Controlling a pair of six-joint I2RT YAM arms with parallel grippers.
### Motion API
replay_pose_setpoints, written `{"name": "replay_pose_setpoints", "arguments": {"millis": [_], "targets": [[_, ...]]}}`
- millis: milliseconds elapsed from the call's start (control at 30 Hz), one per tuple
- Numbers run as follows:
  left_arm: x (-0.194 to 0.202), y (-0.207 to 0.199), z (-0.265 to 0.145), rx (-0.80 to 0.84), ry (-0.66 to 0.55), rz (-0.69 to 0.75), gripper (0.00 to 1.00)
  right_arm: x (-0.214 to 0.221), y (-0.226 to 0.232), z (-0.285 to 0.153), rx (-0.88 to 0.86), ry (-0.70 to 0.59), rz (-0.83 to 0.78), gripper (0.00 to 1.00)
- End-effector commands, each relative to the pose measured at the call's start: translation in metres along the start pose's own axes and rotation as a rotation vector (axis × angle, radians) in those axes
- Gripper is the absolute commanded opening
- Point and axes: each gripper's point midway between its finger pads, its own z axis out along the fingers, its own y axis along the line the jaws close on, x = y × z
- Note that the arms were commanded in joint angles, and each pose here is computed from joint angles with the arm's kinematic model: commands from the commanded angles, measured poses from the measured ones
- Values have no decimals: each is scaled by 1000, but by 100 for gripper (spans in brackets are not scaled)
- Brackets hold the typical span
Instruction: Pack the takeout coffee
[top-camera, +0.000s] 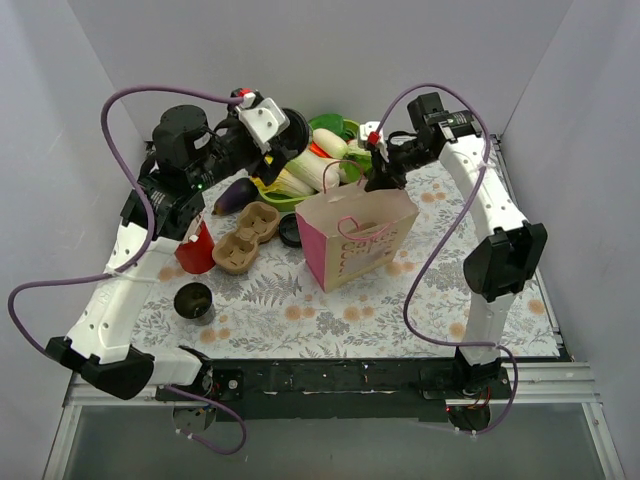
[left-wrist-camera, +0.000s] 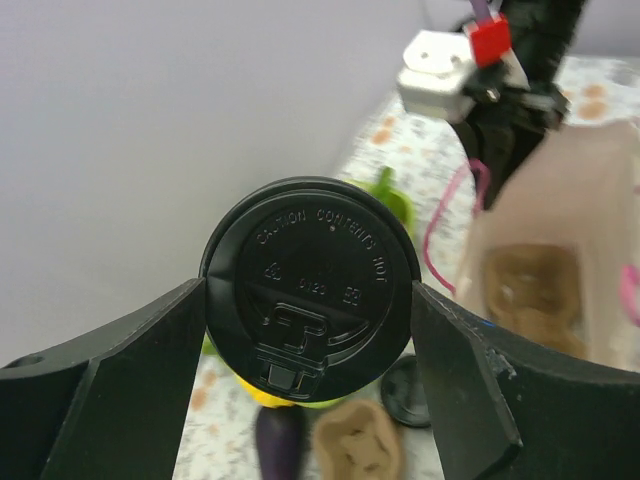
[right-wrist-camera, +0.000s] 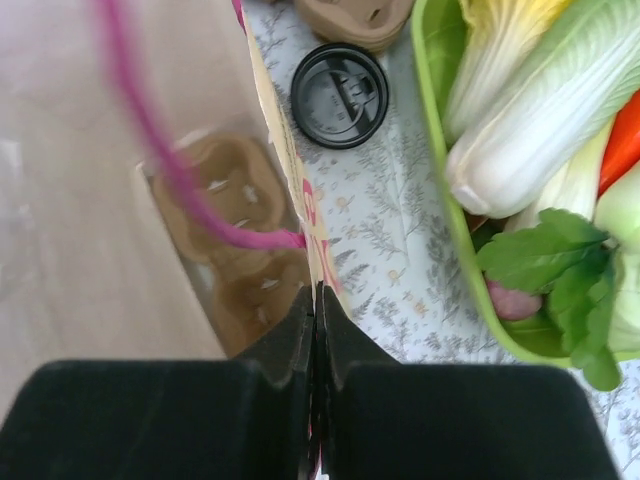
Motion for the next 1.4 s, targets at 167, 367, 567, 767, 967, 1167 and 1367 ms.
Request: {"name": "replay_pose_setpoints", "arguments": {"millis": [167,367,567,767,967,1167,1367], "targets": [[7,-102,-39,456,-50,-193,0,-29,64,-41,212,-50,-7,1],[8,-117,-47,517,-82,-185,0,-19,92,-51,396,-20,-22,1],[-28,-115,-70,534,-196,-157,0,-19,104,-67,550,-31,34,1],[-39,-131,-79,639,-194,-258,0,-23,100,-91,671,-22,55,1],[-28,-142,-62,710,-186,-240,0,-19,92,-98,740,-14,44,1],[-15,-168,-34,754,-201,-122,0,-13,92,-93,755,-33,29,1],[-4,-198,-24,793,-224,-5,0,-16,90,-98,786,-52,28,1]]}}
